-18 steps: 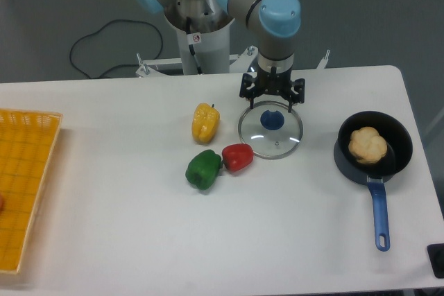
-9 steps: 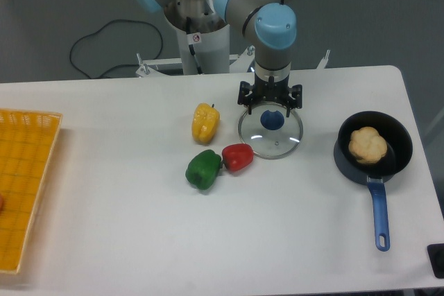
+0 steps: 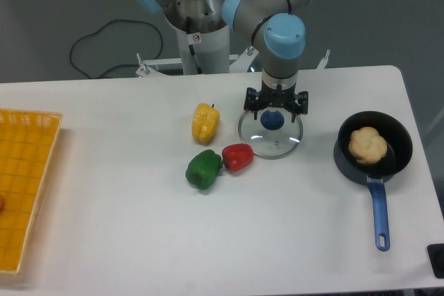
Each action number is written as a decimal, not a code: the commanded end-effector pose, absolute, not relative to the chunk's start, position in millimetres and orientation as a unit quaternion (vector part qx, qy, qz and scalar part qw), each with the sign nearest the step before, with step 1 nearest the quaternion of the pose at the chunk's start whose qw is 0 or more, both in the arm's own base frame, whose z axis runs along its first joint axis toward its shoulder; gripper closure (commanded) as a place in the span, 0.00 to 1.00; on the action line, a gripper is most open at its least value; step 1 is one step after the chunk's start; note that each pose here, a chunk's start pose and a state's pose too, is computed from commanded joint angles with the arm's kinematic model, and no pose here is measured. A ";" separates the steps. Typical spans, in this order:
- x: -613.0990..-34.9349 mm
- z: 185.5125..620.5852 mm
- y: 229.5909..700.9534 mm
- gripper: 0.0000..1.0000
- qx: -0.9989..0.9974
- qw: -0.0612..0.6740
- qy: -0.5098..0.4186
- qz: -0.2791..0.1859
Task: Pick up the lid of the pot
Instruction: 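Lower the gripper down around the blue knob, then close the gripper fingers on the blue knob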
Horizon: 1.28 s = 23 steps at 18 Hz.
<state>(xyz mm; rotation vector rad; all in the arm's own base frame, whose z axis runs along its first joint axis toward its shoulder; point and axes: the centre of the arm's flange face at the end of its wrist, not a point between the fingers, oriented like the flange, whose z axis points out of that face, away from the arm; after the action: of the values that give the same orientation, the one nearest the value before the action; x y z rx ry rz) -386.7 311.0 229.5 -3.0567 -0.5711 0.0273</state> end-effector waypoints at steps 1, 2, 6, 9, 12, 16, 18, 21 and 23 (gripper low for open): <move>-387.1 223.2 311.2 0.00 -0.983 0.014 -0.184 0.006; -386.9 221.0 312.1 0.00 -0.983 0.016 -0.184 0.007; -384.7 214.4 311.3 0.00 -0.983 0.015 -0.184 0.004; -384.8 213.6 311.3 0.00 -0.983 0.014 -0.183 0.003; -382.3 208.6 309.5 0.00 -0.983 0.011 -0.181 -0.002; -381.3 207.4 309.1 0.02 -0.984 0.010 -0.175 -0.003; -381.3 207.4 309.0 0.03 -0.985 0.010 -0.175 -0.003; -381.7 207.4 308.6 0.07 -0.985 0.011 -0.174 -0.003; -382.2 208.0 308.8 0.14 -0.985 0.011 -0.173 -0.003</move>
<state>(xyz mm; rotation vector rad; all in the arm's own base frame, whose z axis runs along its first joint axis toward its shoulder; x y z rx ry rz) -382.2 308.8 208.0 -3.0722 -0.5402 -0.0082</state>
